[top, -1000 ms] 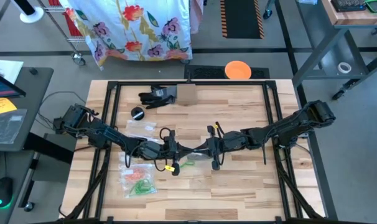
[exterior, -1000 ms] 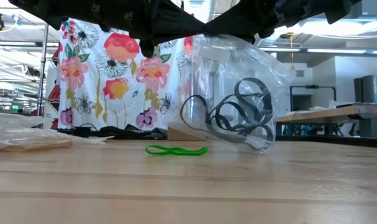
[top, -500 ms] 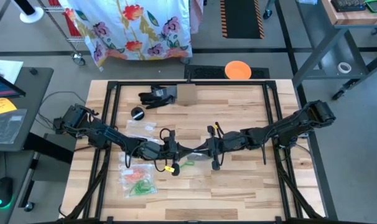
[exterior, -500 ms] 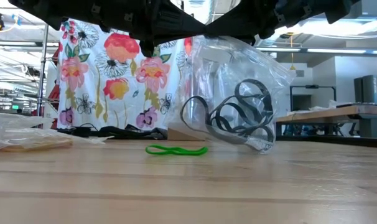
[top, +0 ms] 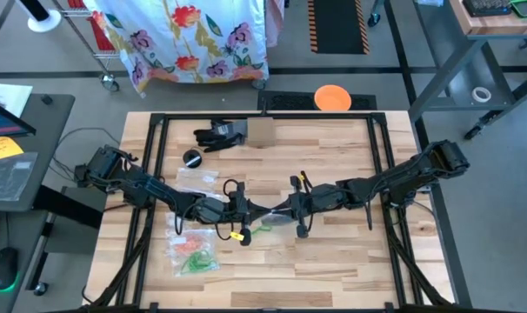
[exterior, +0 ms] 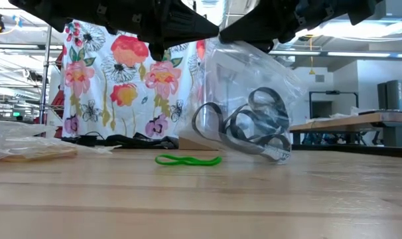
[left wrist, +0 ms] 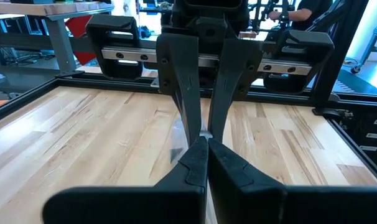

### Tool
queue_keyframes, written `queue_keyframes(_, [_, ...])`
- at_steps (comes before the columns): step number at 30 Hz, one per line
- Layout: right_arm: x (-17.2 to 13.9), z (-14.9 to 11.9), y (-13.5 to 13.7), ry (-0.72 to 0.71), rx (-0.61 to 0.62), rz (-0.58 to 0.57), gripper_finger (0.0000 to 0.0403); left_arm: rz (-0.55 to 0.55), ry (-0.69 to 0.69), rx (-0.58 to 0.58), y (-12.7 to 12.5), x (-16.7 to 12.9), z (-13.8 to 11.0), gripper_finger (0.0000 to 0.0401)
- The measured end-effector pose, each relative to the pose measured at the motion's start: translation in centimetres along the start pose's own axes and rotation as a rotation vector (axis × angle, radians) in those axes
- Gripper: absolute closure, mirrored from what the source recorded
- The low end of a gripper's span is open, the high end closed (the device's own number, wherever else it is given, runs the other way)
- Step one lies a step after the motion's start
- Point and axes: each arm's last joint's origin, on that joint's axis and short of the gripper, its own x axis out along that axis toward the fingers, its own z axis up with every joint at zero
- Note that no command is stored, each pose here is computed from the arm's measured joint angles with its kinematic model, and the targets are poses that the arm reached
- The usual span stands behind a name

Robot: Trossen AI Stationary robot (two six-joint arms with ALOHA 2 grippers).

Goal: Sort rubber bands
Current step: Close the transparent zip bag

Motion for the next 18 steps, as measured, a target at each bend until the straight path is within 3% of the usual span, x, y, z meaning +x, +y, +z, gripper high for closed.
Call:
queue_keyframes(9, [0.04,-0.57,0.0,0.041,-0.009,-0.001,0.0387,-0.009,-0.024,-0.015,-0.06,-0.05,0.35,0.0401])
queue_keyframes(18, [0.01,-0.4,-0.07,0.027,-0.005,-0.026,0.0387,-0.05,0.05,0.022,-0.13,-0.05,-0.43,0.0394])
